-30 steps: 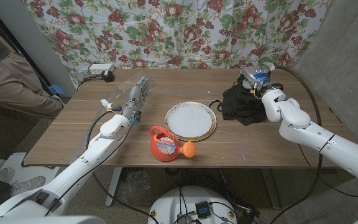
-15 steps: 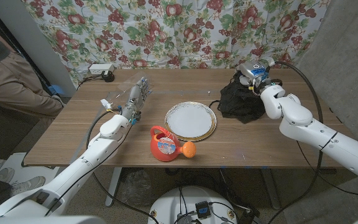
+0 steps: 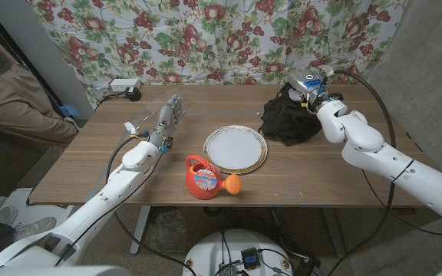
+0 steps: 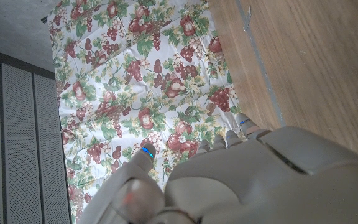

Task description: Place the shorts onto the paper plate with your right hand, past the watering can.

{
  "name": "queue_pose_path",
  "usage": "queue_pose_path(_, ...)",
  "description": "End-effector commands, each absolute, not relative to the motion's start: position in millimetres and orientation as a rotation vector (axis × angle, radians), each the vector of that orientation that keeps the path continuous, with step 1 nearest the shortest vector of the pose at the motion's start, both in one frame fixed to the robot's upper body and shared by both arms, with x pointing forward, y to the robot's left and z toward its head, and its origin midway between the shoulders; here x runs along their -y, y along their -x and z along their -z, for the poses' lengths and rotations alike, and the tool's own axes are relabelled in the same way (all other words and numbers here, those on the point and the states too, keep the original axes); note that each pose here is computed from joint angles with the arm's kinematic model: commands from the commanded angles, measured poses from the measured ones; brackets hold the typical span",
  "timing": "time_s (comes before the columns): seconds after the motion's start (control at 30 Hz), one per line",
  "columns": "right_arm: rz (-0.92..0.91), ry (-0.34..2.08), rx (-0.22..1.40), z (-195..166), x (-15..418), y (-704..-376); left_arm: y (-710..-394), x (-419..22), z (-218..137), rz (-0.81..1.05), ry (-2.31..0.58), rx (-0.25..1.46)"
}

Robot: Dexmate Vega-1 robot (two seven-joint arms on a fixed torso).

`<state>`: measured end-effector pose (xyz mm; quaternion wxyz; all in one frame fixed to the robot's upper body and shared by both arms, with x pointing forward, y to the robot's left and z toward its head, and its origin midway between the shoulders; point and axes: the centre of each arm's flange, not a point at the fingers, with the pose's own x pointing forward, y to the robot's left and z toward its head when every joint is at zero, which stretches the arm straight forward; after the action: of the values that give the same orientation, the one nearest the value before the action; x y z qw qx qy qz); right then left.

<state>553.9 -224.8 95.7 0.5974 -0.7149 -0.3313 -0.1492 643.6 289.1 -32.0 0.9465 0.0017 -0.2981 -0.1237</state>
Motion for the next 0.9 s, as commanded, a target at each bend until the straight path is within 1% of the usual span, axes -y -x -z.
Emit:
queue_pose_path(0.03,0.322,1.683,0.800,-106,209,-551,-643,-293,34,0.242,0.003,0.609)
queue_pose_path(0.9,0.293,1.719,0.873,-117,181,-532,-640,-296,37,0.247,0.007,0.611)
